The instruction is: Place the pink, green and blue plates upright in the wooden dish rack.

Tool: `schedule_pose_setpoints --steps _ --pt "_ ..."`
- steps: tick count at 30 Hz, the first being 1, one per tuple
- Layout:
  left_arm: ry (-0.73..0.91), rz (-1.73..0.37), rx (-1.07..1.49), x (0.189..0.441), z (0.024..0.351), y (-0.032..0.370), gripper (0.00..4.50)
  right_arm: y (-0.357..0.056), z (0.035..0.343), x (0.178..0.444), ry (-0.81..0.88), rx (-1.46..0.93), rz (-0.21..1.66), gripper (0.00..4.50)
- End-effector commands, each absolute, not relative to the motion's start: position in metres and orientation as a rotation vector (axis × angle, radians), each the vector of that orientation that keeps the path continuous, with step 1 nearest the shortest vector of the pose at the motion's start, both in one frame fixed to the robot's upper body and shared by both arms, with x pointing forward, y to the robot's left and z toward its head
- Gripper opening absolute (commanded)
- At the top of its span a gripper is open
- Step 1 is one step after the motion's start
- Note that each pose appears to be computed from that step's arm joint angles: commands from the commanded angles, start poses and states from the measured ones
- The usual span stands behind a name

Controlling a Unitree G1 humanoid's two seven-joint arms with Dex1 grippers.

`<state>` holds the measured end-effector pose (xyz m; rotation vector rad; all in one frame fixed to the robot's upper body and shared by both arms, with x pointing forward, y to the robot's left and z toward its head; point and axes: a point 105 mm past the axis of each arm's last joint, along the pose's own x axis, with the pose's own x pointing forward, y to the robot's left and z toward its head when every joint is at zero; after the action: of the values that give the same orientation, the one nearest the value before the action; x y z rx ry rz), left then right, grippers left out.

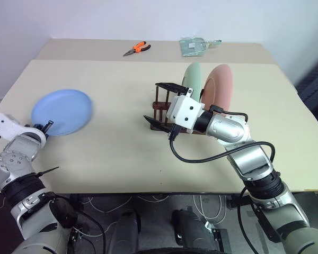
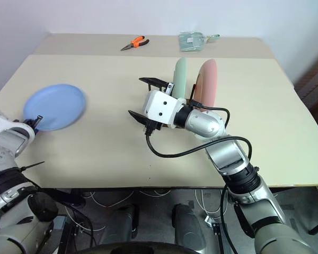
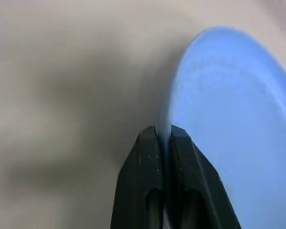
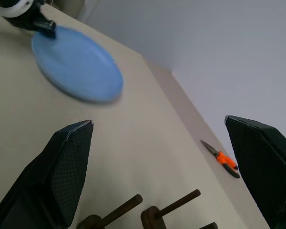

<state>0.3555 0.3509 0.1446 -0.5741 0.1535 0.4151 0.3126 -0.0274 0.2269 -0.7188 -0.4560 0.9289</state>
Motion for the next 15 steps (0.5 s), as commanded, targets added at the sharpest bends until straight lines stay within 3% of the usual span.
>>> schedule_pose_setpoints --steps 1,7,15 --pt "-0.062 0.187 -0.374 0.373 0.223 0.307 0.02 -0.024 0.243 0.306 -0.551 -0.782 0.913 4.50" --pt "-0.191 -0.081 -0.214 0.378 0.290 0.234 0.02 -0.003 0.239 0.310 -0.622 -0.957 0.920 4.50" --pt "-0.196 -0.196 -0.148 0.376 0.317 0.192 0.02 0.023 0.232 0.350 -0.606 -1.125 0.844 4.50"
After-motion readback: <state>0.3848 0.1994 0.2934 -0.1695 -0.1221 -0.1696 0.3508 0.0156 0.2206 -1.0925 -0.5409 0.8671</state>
